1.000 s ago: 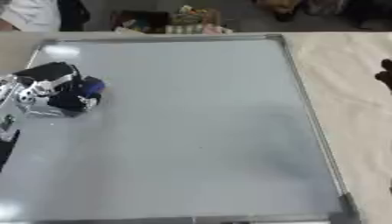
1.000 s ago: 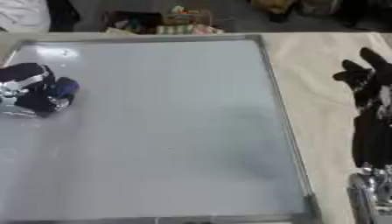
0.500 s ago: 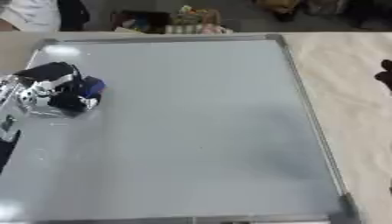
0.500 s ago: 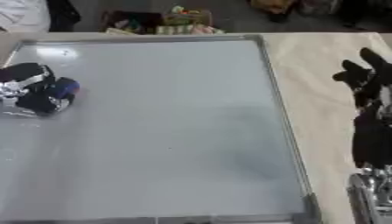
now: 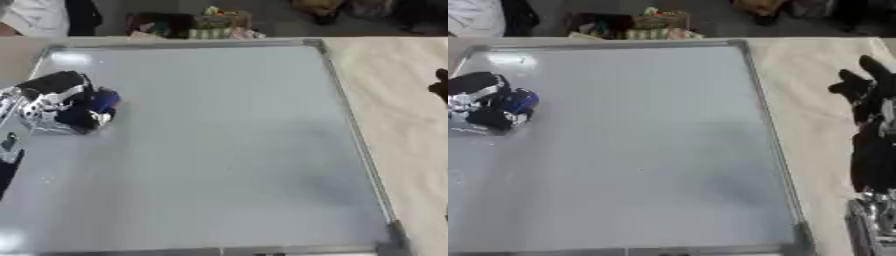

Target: Wipe the whiteboard clean with a brush.

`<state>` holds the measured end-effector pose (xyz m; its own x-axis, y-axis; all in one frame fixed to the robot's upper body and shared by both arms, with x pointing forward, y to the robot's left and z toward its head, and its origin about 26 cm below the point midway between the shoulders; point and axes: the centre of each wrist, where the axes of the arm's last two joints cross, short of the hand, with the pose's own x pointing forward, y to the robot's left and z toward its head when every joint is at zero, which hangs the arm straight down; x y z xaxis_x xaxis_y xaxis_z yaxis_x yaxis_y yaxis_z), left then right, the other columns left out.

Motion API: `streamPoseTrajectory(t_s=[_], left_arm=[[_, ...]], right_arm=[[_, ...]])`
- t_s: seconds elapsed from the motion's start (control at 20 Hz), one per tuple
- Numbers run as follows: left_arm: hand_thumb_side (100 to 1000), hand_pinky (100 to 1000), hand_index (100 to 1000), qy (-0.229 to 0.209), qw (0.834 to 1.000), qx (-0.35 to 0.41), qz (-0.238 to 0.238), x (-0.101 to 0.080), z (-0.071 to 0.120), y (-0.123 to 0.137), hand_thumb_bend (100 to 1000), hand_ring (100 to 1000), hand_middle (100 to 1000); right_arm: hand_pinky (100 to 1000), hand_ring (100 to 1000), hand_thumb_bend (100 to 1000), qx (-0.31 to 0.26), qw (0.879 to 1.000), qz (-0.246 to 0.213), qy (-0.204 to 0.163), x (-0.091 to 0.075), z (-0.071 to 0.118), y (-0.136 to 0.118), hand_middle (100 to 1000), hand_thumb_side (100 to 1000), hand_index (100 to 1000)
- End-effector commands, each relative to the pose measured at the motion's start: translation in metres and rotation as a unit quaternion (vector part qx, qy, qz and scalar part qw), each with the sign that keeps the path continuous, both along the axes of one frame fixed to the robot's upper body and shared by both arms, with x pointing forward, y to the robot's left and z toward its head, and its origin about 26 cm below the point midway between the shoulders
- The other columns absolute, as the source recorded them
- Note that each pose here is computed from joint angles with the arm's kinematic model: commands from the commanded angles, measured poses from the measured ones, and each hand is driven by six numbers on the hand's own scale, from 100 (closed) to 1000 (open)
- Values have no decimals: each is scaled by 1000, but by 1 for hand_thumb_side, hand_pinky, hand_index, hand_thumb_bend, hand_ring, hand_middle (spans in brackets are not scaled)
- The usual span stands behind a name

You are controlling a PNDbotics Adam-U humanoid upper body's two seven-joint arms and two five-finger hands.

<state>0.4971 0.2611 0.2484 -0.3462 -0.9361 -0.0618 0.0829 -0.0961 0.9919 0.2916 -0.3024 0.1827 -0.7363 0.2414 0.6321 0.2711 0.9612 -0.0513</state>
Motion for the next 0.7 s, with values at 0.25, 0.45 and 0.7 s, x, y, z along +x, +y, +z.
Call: streamPoseTrajectory(t_s=[0.25,0.45,0.7], left_arm=[[594,399,437,3,1000,13,-23,-1,1,-11,107,482,278],[642,390,414,9,999,20,-32,0,1,-17,118,478,277],[704,387,400,16,998,29,-47,-1,-1,-25,183,477,277]], right_arm=[[908,879,143,-5,1000,-5,-8,-1,6,-2,557,1000,900],[908,878,140,-4,1000,-5,-8,-1,6,-1,557,1000,899],[908,878,138,-3,1000,-3,-9,-1,6,-1,556,1000,899]])
